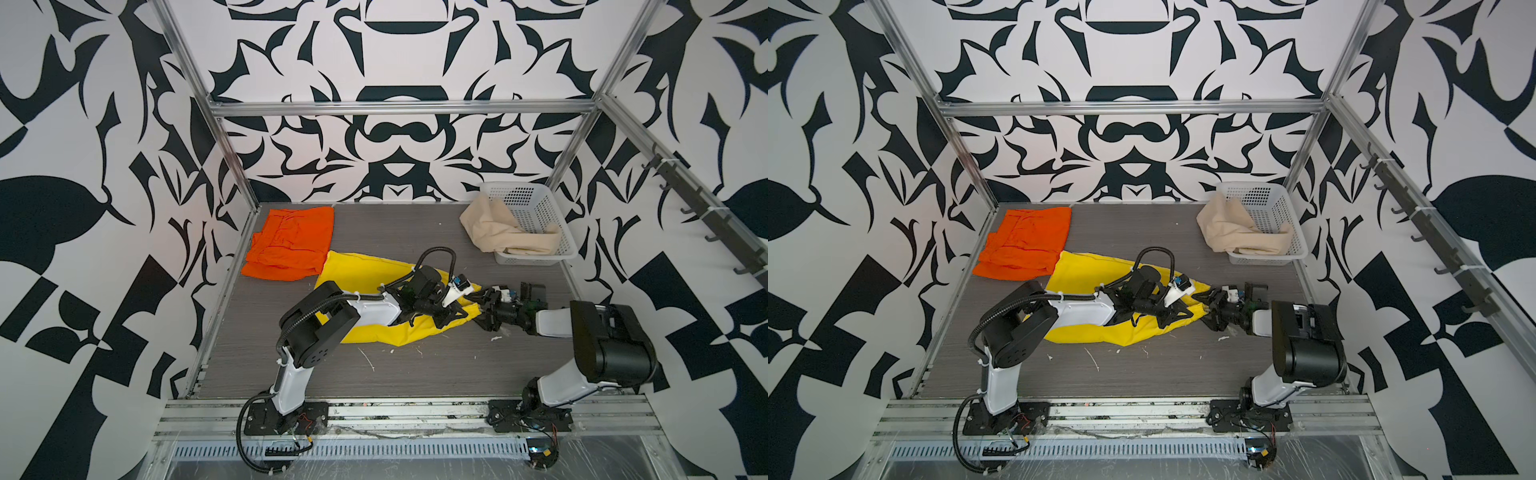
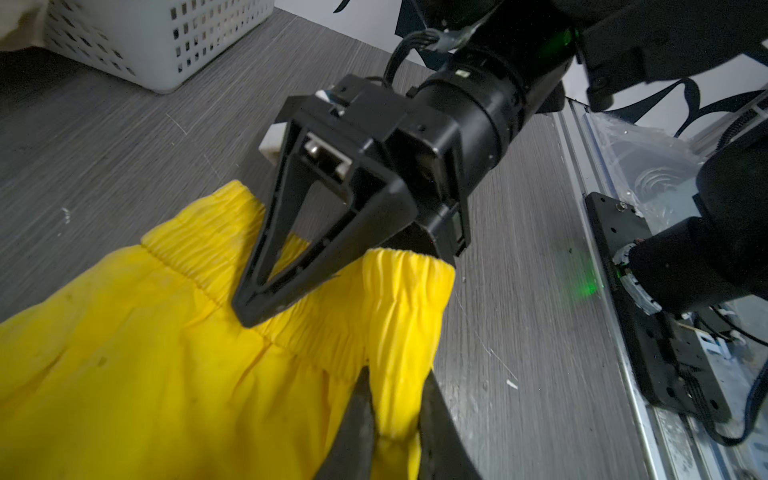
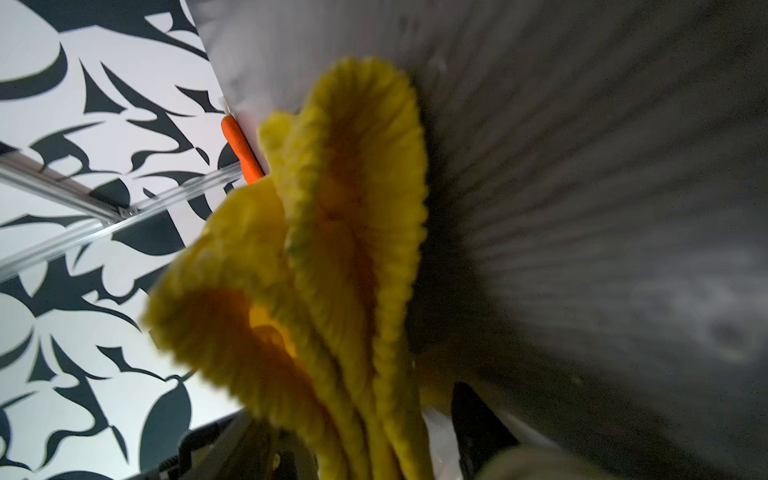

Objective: Fold and stack the shorts

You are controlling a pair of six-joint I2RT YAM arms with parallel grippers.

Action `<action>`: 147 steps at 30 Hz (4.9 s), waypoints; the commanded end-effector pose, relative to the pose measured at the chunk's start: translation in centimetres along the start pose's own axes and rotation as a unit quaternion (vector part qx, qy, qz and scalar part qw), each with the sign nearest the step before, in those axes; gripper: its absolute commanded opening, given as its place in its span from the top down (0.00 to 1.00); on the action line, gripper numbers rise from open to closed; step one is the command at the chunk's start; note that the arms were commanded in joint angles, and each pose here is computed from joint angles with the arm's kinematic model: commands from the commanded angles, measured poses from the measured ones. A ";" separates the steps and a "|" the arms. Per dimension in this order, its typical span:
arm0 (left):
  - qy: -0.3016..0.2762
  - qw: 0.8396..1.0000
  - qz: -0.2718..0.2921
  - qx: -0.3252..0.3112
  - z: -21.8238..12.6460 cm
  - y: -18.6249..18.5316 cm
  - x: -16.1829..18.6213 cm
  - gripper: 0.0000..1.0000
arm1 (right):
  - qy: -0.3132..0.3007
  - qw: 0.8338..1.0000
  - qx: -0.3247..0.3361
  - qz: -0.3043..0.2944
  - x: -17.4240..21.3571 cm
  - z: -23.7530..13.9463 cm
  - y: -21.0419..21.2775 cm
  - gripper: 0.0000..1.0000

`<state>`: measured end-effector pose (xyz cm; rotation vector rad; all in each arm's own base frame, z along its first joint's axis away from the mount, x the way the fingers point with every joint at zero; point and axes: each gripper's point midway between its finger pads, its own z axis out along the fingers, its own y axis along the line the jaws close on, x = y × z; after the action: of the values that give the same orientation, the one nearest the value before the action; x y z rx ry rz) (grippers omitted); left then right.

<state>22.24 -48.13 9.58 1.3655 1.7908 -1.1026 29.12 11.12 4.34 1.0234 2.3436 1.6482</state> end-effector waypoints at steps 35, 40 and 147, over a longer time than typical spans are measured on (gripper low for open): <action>0.018 0.792 -0.518 -0.322 -22.4 12.9 10.4 0.47 | -0.099 0.868 0.347 -0.342 0.1 -13.1 13.3 0.96; 0.005 0.792 -0.544 -0.277 -20.9 12.2 10.6 0.50 | -0.111 0.834 0.389 -0.375 0.2 -12.6 15.9 0.96; -0.035 0.805 -0.577 -0.137 -15.4 9.0 9.1 1.00 | -0.004 0.885 0.299 -0.356 6.6 10.2 8.3 0.50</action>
<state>28.72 -29.88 4.99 -0.2407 2.5769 -1.4236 31.21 25.82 5.09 0.0913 2.8959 0.6234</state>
